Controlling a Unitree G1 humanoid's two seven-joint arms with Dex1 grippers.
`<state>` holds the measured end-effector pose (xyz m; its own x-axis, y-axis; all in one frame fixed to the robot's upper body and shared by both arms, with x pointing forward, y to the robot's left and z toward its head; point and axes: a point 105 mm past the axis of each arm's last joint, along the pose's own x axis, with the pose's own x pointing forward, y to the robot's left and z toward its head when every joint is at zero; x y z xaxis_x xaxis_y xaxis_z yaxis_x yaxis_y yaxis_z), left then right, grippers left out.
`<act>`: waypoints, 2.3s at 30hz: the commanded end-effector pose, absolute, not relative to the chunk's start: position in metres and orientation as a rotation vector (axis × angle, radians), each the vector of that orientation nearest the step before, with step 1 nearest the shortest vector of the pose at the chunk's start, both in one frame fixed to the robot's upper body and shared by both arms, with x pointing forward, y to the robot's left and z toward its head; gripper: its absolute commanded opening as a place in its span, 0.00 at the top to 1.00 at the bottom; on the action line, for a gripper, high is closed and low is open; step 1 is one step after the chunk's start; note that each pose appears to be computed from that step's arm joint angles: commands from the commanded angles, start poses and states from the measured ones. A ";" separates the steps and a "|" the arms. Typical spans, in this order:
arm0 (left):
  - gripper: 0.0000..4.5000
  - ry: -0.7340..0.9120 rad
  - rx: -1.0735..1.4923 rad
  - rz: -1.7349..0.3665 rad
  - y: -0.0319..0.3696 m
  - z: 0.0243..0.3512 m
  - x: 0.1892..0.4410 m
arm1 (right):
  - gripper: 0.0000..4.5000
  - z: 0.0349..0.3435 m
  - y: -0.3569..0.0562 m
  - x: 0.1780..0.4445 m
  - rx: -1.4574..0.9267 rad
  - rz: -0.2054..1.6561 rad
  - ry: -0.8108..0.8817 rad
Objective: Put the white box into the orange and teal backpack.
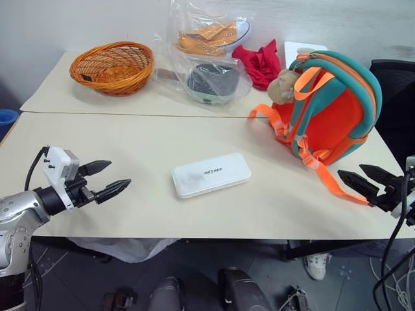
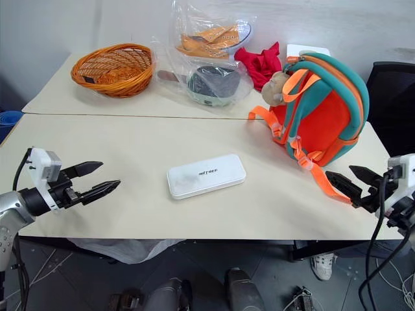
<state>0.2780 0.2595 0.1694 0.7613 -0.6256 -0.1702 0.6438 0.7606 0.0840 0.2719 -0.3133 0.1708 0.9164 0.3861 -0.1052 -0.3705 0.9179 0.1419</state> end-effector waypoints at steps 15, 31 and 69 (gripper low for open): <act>0.01 0.172 0.294 -0.714 0.247 0.165 0.280 | 0.00 0.164 -0.316 0.278 -0.004 0.378 0.151; 0.79 0.274 0.413 -0.776 0.192 0.120 0.294 | 0.86 0.129 -0.190 0.363 -0.290 0.680 0.228; 1.00 0.368 0.427 -0.844 0.215 0.119 0.354 | 1.00 0.131 -0.157 0.343 -0.261 0.648 0.228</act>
<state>0.3539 0.2018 0.1150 0.6103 -0.6448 -0.4602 0.7868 0.5608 0.2577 0.3394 -0.1536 0.1157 0.7491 0.5700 -0.3377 -0.6375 0.7588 -0.1335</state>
